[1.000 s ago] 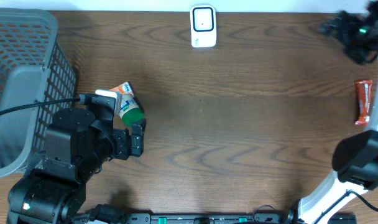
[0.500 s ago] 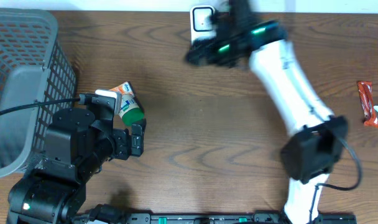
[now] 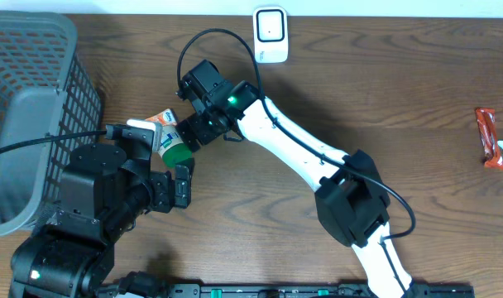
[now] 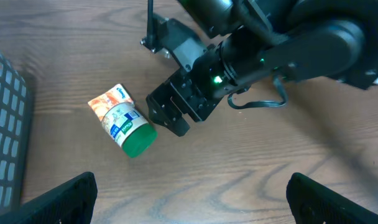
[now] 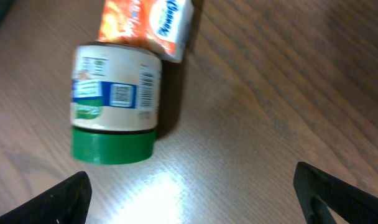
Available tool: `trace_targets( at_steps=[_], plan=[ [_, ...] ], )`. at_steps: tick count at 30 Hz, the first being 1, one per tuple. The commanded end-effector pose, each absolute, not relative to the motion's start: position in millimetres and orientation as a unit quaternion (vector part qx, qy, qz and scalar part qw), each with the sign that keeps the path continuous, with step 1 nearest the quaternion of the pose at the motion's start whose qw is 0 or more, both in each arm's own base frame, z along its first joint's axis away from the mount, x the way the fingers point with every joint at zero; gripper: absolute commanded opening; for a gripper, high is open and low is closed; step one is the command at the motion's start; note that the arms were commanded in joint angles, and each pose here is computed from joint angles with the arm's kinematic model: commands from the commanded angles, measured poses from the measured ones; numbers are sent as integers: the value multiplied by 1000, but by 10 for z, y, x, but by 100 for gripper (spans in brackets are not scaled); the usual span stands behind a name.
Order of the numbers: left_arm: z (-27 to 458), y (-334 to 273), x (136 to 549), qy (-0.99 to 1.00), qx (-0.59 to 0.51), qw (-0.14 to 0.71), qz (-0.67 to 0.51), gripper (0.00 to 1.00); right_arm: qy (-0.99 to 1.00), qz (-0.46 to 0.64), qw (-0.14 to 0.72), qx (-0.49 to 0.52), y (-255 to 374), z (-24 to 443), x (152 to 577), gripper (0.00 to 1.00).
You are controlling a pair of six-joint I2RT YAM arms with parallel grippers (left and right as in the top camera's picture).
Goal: Scan the item barcode
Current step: 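Move the right gripper to the green-lidded Knorr jar, then grasp the Knorr jar with the right gripper and lift it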
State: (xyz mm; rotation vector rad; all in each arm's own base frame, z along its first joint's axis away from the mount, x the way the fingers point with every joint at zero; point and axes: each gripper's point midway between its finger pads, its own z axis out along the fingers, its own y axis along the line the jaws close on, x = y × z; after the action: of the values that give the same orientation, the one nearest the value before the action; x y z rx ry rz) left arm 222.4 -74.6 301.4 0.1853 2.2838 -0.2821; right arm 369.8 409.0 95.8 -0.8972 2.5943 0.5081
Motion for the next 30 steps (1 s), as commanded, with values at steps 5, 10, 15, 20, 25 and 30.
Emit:
trace_targets(
  at_steps=[5,10,15,20,25,30],
  plan=[
    [3137,-762,2274,893,72,427,-119,98,898,198,155,-360,4334,887,3401,99],
    [3122,-734,2267,896,69,425,-112,98,891,200,149,-380,4499,782,3232,99],
    [3075,-722,2231,901,69,414,-109,98,889,196,137,-390,4588,596,3137,99],
    [3065,-721,2223,902,69,412,-109,98,892,175,151,-388,4606,406,3239,99],
    [3029,-712,2193,906,69,404,-107,98,887,183,168,-389,4716,303,3304,99],
    [2991,-702,2162,910,69,394,-105,98,884,188,176,-390,4808,137,3338,99]
  ],
)
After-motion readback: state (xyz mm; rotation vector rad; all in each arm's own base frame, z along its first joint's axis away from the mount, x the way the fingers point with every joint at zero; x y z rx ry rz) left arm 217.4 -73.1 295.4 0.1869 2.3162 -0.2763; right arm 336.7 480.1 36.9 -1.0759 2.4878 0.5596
